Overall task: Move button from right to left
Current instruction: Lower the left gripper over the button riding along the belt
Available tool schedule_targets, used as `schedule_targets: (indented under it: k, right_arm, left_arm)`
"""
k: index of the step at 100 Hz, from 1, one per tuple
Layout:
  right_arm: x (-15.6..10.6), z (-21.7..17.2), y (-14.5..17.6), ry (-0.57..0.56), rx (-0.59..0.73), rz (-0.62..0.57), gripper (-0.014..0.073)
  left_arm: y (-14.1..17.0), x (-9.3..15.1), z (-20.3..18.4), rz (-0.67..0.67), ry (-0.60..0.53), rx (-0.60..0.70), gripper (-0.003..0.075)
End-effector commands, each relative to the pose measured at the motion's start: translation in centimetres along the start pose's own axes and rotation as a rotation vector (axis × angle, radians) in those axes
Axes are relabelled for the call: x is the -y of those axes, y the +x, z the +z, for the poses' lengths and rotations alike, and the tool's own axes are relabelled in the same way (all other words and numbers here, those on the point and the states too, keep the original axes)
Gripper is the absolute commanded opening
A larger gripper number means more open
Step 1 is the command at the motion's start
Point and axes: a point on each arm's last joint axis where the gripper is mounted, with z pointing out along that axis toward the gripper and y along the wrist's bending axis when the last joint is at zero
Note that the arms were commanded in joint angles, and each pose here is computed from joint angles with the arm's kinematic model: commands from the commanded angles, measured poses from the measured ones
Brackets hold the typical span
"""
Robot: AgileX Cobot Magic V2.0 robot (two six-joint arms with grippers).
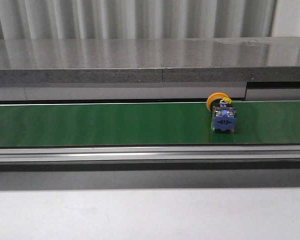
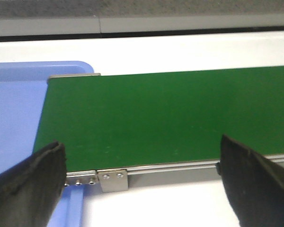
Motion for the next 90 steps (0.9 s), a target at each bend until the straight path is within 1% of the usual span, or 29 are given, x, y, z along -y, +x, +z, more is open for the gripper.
schedule_targets:
  k: [1,17,40,54,70,90]
  right_arm:
    - [-0.1,-0.3,-1.5,-0.004,0.096,-0.001,-0.0066]
    - [-0.1,-0.3,-1.5,-0.004,0.096,-0.001,-0.0066]
    - [-0.1,-0.3,-1.5,-0.004,0.096,-0.001,-0.0066]
    - [-0.1,-0.3,-1.5,-0.004,0.096,-0.001,-0.0066]
    - [-0.1,-0.3,-1.5,-0.004,0.096,-0.001,-0.0066]
    - [-0.1,-0.3,-1.5,-0.004,0.096,-0.001,-0.0066]
  left_arm:
    - [-2.6,0.8,0.3,0.017,0.053,0.037,0.0617]
    - [-4.9,2.9,2.0,0.079,0.157,-0.013,0.0617]
    - [-8.8,7.5,5.3,0.133,0.300,-0.075,0.0617]
    - [-10.2,10.2,7.5,0.154,0.352,-0.134,0.0617]
    - [-11.3,13.5,10.2,0.142,0.396,-0.213,0.0617]
    - [-11.8,17.5,13.2,0.141,0.429,-0.326,0.0617]
